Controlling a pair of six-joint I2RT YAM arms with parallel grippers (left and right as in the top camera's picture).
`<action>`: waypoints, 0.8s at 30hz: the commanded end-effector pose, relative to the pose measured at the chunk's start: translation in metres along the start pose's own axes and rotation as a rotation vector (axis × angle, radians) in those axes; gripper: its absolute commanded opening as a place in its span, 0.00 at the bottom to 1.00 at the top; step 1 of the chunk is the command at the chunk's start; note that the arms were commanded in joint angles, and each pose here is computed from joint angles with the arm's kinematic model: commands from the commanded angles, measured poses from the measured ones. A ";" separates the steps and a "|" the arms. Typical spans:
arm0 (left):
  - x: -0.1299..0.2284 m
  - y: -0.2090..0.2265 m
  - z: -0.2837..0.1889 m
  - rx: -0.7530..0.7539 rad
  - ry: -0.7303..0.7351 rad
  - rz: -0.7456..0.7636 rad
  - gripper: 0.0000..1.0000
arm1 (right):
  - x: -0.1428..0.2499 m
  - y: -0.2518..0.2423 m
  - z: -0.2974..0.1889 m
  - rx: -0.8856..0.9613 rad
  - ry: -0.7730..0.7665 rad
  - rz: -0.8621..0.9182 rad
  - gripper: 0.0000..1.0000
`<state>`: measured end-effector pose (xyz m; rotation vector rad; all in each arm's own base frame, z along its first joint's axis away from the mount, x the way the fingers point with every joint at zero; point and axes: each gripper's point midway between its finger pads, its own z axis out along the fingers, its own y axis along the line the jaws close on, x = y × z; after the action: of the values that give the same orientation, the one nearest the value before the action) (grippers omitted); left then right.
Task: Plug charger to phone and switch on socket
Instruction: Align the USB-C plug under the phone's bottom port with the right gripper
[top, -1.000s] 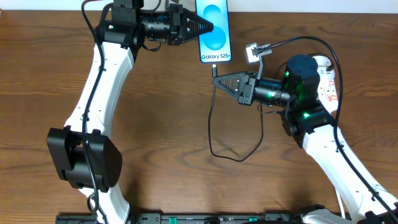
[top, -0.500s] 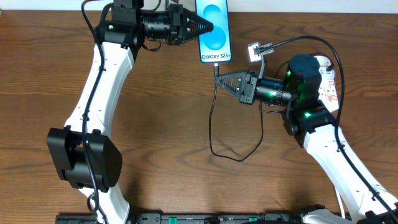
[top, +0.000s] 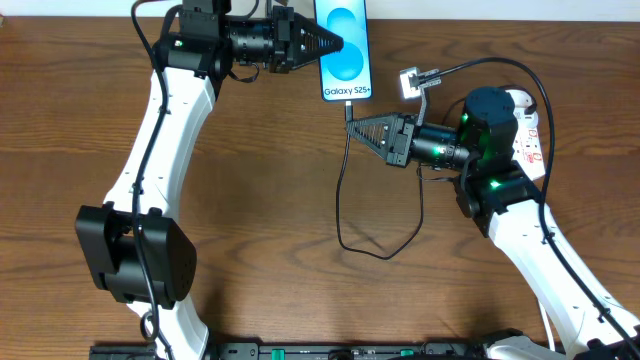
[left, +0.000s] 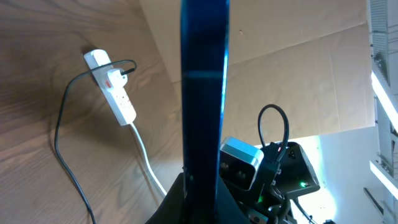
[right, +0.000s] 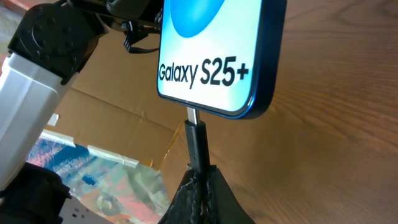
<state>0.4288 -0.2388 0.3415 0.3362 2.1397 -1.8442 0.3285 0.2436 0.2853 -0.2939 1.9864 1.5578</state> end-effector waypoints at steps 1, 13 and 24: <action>0.003 -0.023 -0.005 0.039 0.015 0.036 0.07 | -0.004 0.003 -0.002 -0.002 -0.012 0.009 0.01; 0.004 -0.024 -0.005 0.044 0.019 0.036 0.07 | -0.004 0.003 -0.002 -0.003 -0.011 0.028 0.01; 0.004 -0.024 -0.005 0.045 0.020 0.036 0.07 | -0.003 0.004 -0.001 -0.005 -0.009 0.038 0.01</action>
<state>0.4282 -0.2389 0.3418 0.3386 2.1390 -1.8479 0.3283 0.2437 0.2855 -0.2527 2.0049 1.5856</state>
